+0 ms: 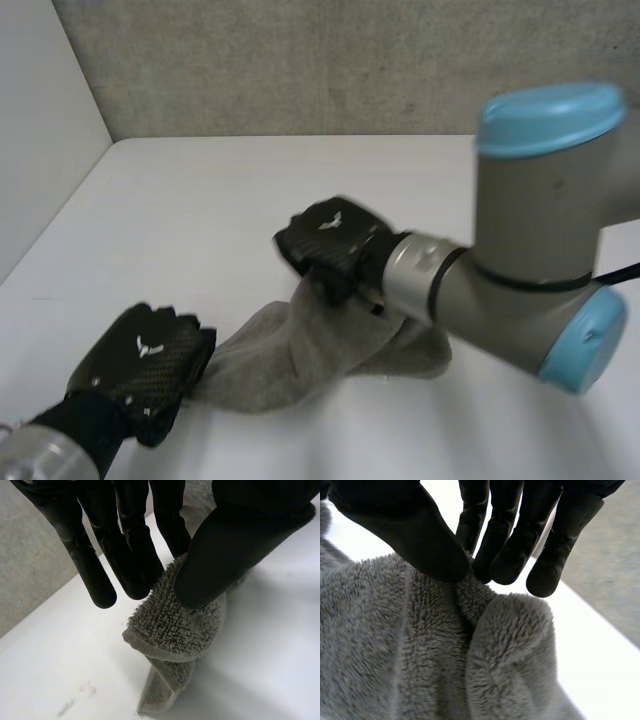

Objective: Fold the towel.

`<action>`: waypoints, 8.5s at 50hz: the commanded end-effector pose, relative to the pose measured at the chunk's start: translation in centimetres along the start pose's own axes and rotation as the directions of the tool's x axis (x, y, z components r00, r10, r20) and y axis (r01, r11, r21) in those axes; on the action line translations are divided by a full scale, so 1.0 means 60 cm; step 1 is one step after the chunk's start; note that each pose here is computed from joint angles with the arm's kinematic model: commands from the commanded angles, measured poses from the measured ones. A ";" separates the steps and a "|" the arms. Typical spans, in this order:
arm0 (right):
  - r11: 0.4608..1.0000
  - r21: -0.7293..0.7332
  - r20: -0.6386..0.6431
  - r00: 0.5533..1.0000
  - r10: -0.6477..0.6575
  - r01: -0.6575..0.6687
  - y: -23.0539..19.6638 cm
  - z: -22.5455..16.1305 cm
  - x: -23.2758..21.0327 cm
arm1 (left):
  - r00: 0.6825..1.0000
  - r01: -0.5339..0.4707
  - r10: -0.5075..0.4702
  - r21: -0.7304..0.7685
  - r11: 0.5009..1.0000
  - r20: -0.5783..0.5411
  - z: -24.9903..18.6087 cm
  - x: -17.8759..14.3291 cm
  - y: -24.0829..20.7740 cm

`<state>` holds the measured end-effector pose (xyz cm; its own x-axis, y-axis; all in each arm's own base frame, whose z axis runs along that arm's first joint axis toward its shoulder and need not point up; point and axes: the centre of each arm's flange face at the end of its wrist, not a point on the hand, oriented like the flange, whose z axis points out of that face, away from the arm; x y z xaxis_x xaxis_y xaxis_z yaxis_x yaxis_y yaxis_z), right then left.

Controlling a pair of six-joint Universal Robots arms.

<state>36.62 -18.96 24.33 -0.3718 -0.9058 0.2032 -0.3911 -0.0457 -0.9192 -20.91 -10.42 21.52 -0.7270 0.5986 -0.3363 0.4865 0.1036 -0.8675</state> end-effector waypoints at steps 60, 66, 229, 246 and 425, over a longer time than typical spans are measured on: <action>0.997 0.083 0.193 0.981 -0.020 0.004 -0.022 0.083 -0.046 | 0.950 0.249 -0.233 -0.051 0.967 0.206 0.035 -0.031 0.039; 1.000 0.027 0.243 0.970 -0.004 -0.003 0.000 0.080 -0.084 | 0.964 0.200 -0.180 -0.084 0.976 0.197 0.022 -0.024 0.051; 0.940 -0.149 0.023 0.949 0.315 -0.308 0.124 0.105 0.091 | 0.984 -0.163 0.171 0.152 0.975 -0.042 0.180 -0.060 -0.082; 0.964 0.018 -0.345 0.903 0.256 -0.266 0.066 -0.001 0.263 | 0.985 -0.165 0.169 0.175 0.971 -0.011 0.184 -0.065 -0.076; 0.903 -0.244 -0.400 0.885 0.238 -0.353 0.214 0.044 0.308 | 0.971 0.187 -0.201 0.116 0.975 0.127 0.214 -0.148 -0.011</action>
<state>26.67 -36.78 16.39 -0.7525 -0.6535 0.0819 -0.4200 0.3803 -0.8240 -21.35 -25.69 20.37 -0.8592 0.4716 -0.1983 0.2847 0.1187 -0.9513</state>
